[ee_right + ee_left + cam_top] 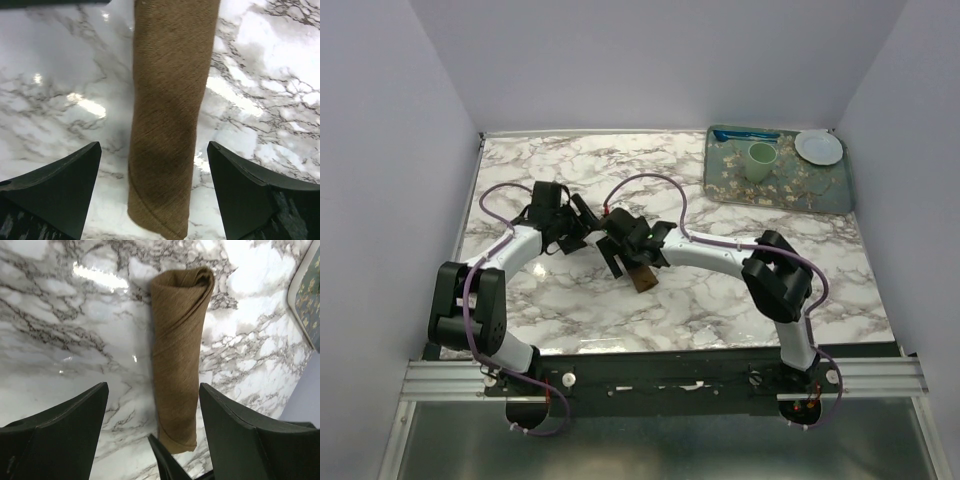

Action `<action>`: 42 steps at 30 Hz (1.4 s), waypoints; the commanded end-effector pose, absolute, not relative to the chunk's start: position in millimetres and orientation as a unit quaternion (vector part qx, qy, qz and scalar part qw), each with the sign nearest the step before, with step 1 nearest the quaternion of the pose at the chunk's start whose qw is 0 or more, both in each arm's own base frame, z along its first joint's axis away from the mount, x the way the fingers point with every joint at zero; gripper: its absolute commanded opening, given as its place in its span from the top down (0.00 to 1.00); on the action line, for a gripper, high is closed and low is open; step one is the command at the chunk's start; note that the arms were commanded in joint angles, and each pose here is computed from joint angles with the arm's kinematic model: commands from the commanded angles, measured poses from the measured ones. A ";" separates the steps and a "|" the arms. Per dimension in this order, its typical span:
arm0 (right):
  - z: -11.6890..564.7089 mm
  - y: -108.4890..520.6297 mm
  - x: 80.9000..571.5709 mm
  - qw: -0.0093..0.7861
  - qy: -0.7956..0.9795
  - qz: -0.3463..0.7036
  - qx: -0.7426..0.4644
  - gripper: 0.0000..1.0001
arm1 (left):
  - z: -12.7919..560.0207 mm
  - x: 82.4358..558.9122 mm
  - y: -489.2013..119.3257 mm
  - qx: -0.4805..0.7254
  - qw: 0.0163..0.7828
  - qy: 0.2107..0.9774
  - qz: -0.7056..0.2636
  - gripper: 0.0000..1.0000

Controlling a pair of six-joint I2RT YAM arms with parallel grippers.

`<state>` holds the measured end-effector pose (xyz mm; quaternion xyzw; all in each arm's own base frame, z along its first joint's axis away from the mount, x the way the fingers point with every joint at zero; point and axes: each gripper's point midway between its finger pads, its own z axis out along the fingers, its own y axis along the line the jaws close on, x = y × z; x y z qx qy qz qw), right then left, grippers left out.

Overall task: Fold the napkin, place the utensils inside, and roll it up
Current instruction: Roll the napkin with the utensil

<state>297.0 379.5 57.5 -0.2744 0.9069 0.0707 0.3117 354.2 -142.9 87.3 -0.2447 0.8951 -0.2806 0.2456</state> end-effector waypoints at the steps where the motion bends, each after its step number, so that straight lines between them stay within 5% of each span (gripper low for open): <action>1: 35.8 349.4 308.7 0.303 0.914 -0.028 -0.268 0.07 | 88.9 339.2 -153.3 -0.252 0.227 0.885 -0.320 0.18; 13: 16.4 356.6 301.5 0.267 0.929 0.027 -0.254 0.33 | 79.8 335.1 -183.9 -0.238 0.207 0.886 -0.339 0.18; 24: 29.1 361.6 299.0 0.193 0.937 0.223 -0.186 0.37 | 67.4 340.1 -208.8 -0.234 0.195 0.891 -0.337 0.20; 34: 28.9 359.0 300.9 0.165 0.934 0.276 -0.156 0.43 | 60.4 341.3 -206.7 -0.245 0.198 0.899 -0.303 0.20; 42: 37.0 347.7 304.5 0.205 0.931 0.231 -0.194 0.21 | 65.2 343.0 -190.8 -0.264 0.209 0.892 -0.300 0.20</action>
